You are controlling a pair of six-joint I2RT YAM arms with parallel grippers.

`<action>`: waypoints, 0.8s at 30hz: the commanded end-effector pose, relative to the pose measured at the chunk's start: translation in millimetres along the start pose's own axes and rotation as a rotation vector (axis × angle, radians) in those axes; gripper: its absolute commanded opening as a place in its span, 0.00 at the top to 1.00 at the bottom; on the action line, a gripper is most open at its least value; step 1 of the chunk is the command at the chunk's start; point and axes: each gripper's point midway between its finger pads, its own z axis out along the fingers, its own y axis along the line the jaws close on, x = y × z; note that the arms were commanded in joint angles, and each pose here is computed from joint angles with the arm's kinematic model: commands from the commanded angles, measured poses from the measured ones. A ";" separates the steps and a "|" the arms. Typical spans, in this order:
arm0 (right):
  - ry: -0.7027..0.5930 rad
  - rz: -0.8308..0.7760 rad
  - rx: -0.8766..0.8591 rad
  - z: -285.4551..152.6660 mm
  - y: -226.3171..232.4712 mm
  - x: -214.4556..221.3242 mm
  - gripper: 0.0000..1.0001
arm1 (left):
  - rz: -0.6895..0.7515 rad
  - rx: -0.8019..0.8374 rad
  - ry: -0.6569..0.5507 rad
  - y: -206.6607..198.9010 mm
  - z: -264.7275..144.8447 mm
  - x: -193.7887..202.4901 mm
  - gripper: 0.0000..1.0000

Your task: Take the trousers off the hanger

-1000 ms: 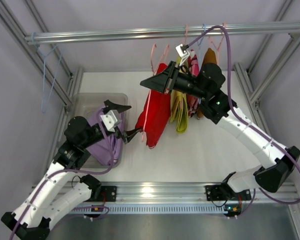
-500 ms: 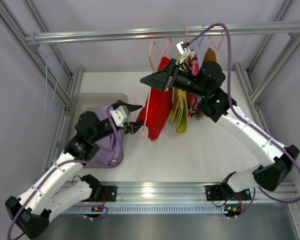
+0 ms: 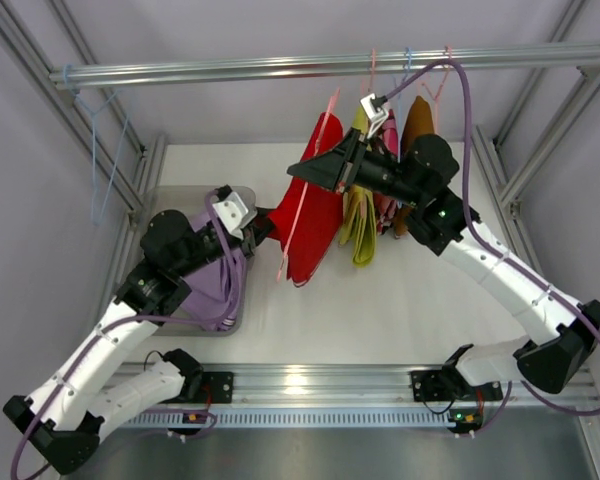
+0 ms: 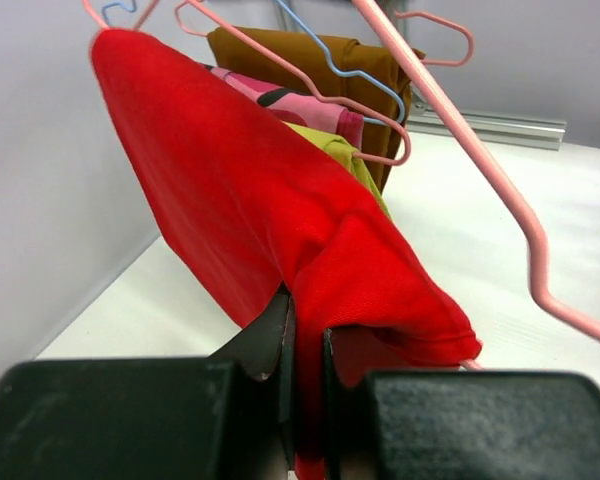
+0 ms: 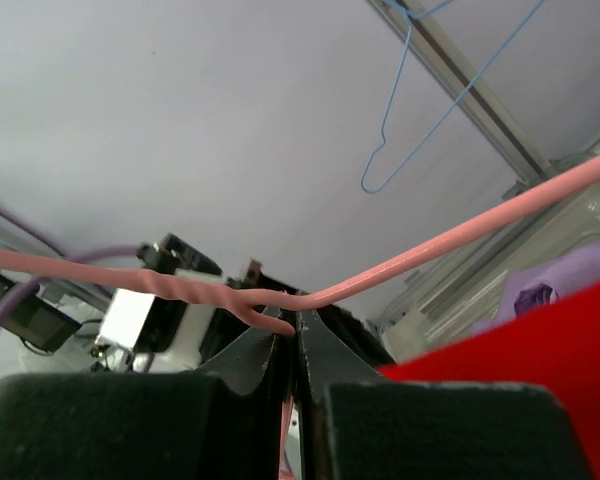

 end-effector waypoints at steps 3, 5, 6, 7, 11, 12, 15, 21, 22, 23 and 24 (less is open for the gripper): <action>-0.010 -0.101 -0.069 -18.1 11.7 7.5 1.00 | 0.026 -0.167 -0.194 30.0 -30.4 -104.6 1.00; 0.004 -0.093 -0.047 -18.3 0.1 15.4 1.00 | 0.009 -0.215 -0.226 38.6 -38.1 -128.0 1.00; 0.015 -0.092 -0.032 -18.2 -8.5 21.3 1.00 | 0.008 -0.224 -0.233 40.7 -39.3 -134.6 1.00; 0.018 -0.093 -0.029 -18.1 -10.8 23.3 1.00 | 0.003 -0.232 -0.240 42.6 -39.6 -140.3 1.00; 0.038 -0.086 0.008 -16.6 -29.8 33.6 1.00 | -0.021 -0.262 -0.305 48.9 -49.6 -175.7 1.00; 0.048 -0.082 0.015 -16.4 -34.2 37.7 1.00 | -0.022 -0.284 -0.334 52.2 -56.2 -190.4 1.00; 0.061 -0.077 0.042 -16.9 -46.8 44.8 1.00 | -0.010 -0.322 -0.384 59.5 -67.4 -216.8 1.00; 0.075 -0.091 0.068 -21.4 -57.7 53.5 1.00 | 0.090 -0.470 -0.445 84.8 -95.0 -257.0 1.00; 0.077 -0.093 0.070 -22.0 -58.4 54.3 1.00 | 0.109 -0.520 -0.463 91.5 -104.6 -266.5 1.00; 0.078 -0.092 0.074 -23.6 -59.9 56.2 1.00 | 0.148 -0.573 -0.461 98.7 -112.8 -270.5 1.00; 0.077 -0.095 0.075 -24.3 -60.0 56.3 1.00 | 0.173 -0.596 -0.461 101.4 -117.4 -273.7 1.00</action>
